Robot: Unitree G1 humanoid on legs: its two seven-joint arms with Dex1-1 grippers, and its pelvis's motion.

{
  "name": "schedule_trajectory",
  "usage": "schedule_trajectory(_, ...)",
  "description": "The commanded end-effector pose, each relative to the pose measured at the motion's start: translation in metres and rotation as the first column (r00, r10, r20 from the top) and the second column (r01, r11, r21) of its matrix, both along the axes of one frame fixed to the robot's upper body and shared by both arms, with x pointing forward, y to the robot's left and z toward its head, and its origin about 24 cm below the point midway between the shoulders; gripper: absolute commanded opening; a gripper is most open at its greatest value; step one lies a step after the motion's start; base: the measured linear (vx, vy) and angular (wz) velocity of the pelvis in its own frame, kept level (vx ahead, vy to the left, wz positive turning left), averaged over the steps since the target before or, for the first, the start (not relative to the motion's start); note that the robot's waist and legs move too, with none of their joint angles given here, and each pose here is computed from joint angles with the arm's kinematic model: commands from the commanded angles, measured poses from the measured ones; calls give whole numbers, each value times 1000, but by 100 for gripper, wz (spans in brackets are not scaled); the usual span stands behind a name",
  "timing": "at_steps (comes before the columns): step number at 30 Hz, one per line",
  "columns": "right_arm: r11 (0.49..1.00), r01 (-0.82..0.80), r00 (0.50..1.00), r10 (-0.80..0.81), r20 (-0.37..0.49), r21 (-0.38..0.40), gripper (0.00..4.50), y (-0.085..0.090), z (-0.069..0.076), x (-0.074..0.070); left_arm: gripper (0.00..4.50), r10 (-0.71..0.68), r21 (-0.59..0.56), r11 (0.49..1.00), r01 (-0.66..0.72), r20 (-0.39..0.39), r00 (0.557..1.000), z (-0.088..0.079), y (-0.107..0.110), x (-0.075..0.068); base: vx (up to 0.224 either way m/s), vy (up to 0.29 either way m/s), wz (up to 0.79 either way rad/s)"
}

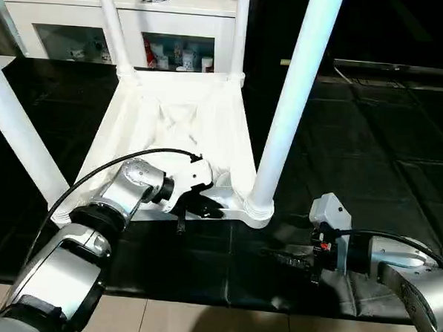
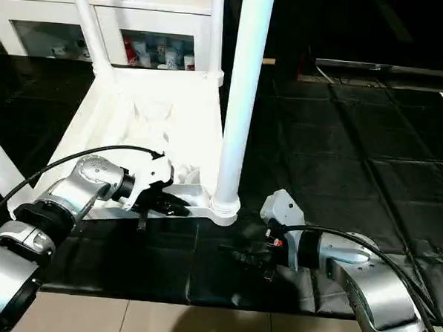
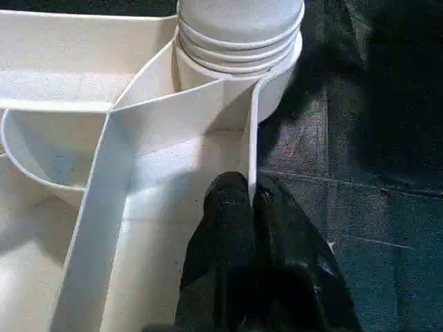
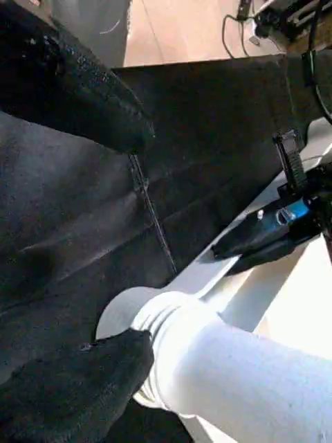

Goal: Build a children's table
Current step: Rotate leg to tighten

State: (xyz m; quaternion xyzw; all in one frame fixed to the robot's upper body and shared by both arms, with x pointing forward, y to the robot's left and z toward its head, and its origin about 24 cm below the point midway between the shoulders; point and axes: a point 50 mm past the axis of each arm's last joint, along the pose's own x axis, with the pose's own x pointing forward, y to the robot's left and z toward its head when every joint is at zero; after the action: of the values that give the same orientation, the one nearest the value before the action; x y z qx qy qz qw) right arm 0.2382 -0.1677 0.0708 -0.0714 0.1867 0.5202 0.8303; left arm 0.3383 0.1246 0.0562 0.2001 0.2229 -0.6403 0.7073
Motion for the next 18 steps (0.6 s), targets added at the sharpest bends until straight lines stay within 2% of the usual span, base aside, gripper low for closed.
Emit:
schedule_trajectory(1, 1000, 11, 999, -11, 36, -15, 450, -2, 4, 4, 5, -18, 0, 1000, 18, -27, 999, -2, 0, -2, 0, 0, 0)
schedule_trajectory(9, 998, 59, 994, -60, 92, 13, 450, -11, 12, 15, 5, -84, -14, 996, 83, -86, 993, -6, 7, -13, 0, 0, 0)
schedule_trajectory(11, 997, 33, 996, -39, 84, 72, 450, -18, 21, 17, 5, -145, 1, 989, 146, -106, 984, -9, 15, -23, 0, 0, 0)
schedule_trajectory(14, 995, -9, 997, 1, 79, 98, 450, -15, 24, 19, 5, -193, 7, 981, 195, -96, 976, -10, 17, -30, 0, 0, 0)
schedule_trajectory(18, 988, -91, 994, 82, 76, 123, 450, -4, 22, 24, 5, -243, 1, 970, 245, -102, 965, -9, 17, -37, 0, 0, 0)
